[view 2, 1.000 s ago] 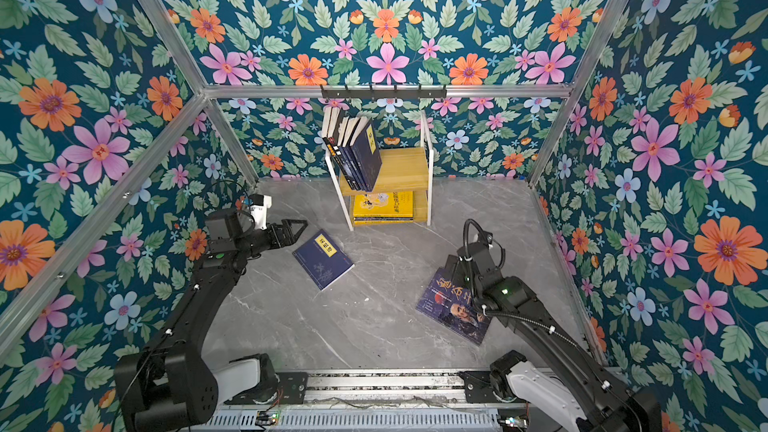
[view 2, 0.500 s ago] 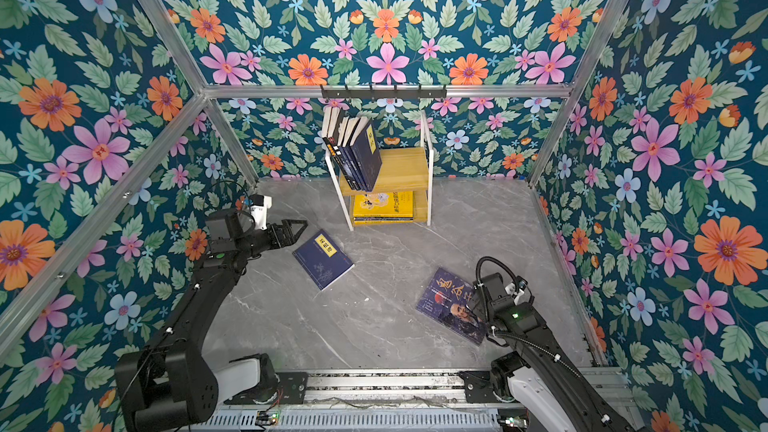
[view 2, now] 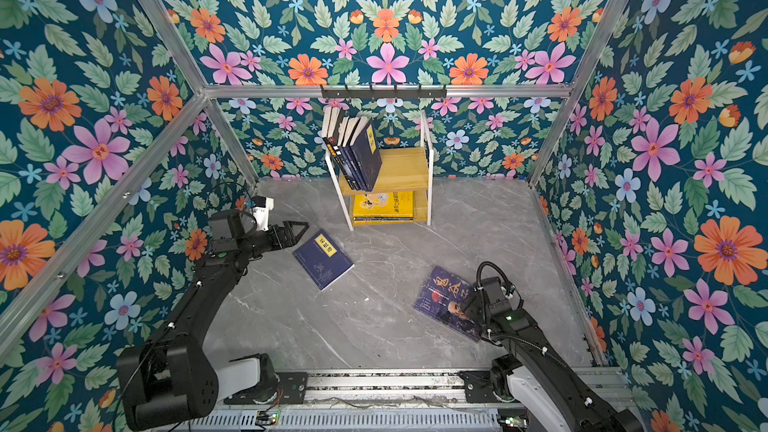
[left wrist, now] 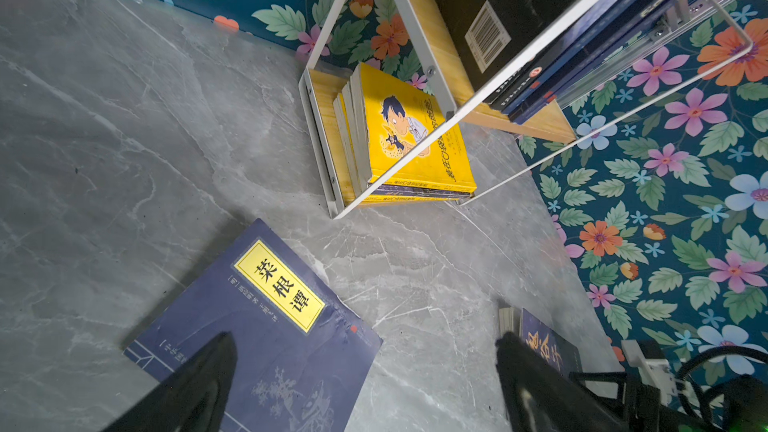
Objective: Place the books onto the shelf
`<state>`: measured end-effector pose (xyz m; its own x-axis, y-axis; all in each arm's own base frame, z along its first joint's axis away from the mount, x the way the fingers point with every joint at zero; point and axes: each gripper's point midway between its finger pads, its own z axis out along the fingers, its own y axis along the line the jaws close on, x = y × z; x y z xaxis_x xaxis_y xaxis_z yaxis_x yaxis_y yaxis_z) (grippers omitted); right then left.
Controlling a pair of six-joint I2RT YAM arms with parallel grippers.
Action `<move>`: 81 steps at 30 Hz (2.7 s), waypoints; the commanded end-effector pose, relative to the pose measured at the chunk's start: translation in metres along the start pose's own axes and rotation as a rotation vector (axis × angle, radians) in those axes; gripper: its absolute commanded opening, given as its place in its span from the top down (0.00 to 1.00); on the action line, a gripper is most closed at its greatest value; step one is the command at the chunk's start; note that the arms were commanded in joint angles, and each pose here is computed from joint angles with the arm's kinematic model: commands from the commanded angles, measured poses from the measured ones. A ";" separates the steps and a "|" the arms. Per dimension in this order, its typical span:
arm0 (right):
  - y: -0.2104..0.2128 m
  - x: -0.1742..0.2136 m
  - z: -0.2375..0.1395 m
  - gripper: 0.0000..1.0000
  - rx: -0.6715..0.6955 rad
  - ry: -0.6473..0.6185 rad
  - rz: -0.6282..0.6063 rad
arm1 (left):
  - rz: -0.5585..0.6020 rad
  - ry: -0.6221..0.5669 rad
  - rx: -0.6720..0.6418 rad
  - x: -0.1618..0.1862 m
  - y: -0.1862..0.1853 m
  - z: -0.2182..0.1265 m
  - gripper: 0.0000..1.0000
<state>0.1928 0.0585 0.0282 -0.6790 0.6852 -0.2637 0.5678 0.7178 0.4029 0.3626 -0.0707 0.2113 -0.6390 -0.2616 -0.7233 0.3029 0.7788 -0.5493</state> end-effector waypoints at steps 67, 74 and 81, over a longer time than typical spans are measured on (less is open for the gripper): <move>0.122 0.069 0.063 0.45 -0.123 0.193 -0.251 | -0.052 0.573 0.018 0.200 -0.079 0.160 0.19; 0.128 0.072 0.068 0.46 -0.123 0.211 -0.248 | -0.026 0.530 0.055 0.184 -0.095 0.152 0.29; 0.124 0.068 0.069 0.45 -0.107 0.198 -0.255 | -0.026 0.526 0.096 0.175 -0.108 0.148 0.40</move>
<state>0.2764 0.2211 0.0255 -0.8468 0.4578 -0.2707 0.2599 0.8002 0.5405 0.3311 -0.2739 0.0708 -0.9034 0.0406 -0.4268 0.3022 0.7666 -0.5666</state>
